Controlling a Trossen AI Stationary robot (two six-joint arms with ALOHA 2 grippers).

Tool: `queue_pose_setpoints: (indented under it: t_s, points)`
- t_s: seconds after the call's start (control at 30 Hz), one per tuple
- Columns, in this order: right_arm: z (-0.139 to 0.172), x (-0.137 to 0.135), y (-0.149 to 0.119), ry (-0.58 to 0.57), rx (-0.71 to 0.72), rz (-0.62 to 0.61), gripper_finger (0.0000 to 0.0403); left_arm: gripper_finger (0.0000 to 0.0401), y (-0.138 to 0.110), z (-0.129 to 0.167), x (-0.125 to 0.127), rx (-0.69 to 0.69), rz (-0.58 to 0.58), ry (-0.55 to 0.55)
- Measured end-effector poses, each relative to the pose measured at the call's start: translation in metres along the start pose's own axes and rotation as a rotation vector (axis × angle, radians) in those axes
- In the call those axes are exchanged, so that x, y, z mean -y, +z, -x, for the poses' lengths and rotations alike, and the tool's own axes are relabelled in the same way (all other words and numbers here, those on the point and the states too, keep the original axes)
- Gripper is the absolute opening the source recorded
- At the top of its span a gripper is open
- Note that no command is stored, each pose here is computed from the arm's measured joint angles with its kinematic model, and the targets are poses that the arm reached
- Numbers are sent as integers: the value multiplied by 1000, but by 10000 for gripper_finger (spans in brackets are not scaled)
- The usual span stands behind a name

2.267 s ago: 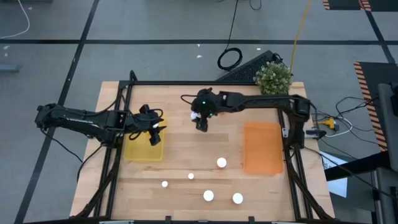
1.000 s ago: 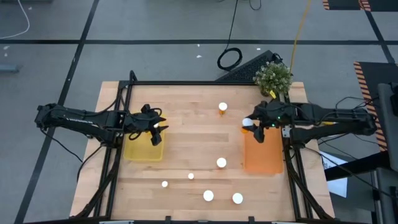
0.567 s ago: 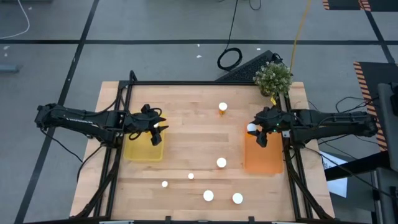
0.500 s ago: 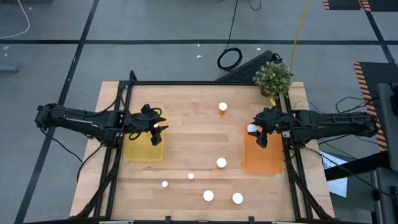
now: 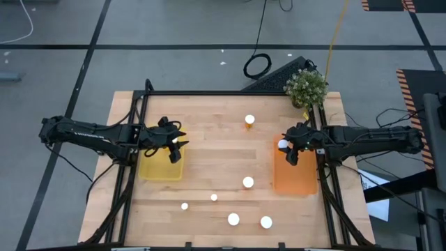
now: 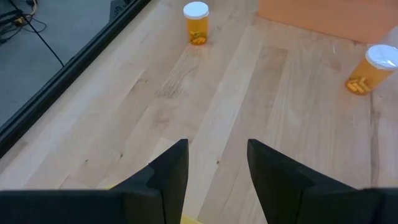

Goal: Pick and place medicine bottles into bin by pill shape (circle, oval)
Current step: Put the large orange pill bottle into the orange bin

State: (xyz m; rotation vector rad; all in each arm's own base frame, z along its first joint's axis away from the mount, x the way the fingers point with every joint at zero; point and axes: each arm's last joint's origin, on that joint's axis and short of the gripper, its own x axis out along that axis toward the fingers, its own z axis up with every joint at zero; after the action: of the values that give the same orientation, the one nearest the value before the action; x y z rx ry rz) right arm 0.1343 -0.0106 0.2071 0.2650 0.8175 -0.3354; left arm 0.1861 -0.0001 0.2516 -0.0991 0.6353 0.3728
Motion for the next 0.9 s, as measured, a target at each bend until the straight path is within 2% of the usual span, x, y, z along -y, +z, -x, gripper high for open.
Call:
queue_pose_setpoints:
  t_s: [0.3,0.63,0.9]
  points:
    - [-12,2,-13,-11,-29,-53,216,168,0,0,0,0,4,0]
    - [-15,3,-14,-24,-8,-63,216,168,0,0,0,0,4,0]
    - [-28,7,-33,-48,-61,-86,216,168,0,0,0,-1,3,0]
